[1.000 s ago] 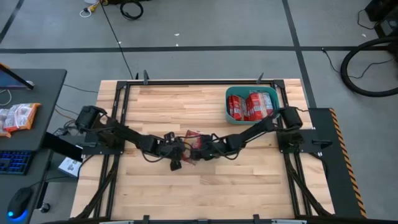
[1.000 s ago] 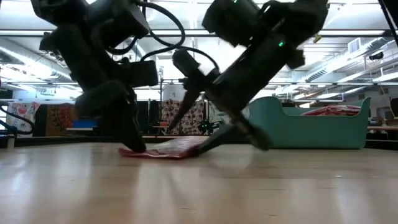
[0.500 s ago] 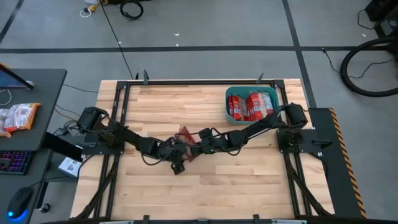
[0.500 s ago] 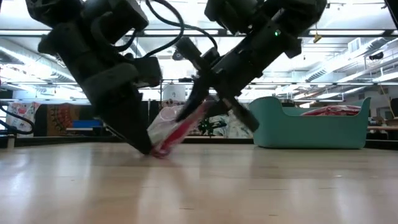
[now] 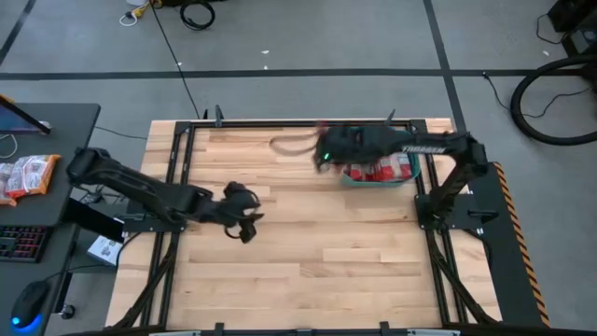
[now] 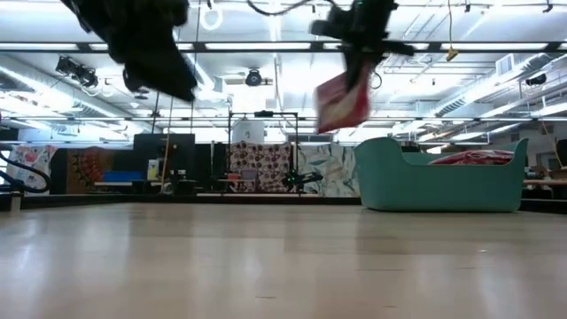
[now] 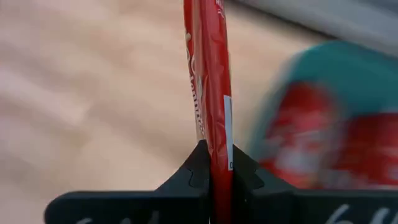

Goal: Sort popcorn bags into baskets
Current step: Put the popcorn bag into the bin

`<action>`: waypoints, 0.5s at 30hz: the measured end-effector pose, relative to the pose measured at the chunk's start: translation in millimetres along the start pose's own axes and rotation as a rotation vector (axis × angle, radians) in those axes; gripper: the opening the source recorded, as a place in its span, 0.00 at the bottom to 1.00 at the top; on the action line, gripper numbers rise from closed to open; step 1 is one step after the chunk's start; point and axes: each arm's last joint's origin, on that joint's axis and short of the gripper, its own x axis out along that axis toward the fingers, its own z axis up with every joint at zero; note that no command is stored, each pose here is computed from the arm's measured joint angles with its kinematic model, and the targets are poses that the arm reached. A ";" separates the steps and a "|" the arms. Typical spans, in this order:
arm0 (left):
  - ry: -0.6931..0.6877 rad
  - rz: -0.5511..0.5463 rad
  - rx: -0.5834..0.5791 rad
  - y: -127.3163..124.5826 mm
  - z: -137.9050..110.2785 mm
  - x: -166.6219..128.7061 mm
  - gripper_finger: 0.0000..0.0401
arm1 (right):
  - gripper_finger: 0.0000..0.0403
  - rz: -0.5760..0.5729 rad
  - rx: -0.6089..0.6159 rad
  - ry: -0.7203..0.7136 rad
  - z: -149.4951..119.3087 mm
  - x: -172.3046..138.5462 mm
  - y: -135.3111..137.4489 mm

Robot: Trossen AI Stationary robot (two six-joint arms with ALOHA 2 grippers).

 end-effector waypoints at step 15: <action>-0.284 -0.318 -0.183 -9.7 20.3 -81.3 0.42 | 0.10 -0.468 0.159 0.098 -18.3 44.9 -75.7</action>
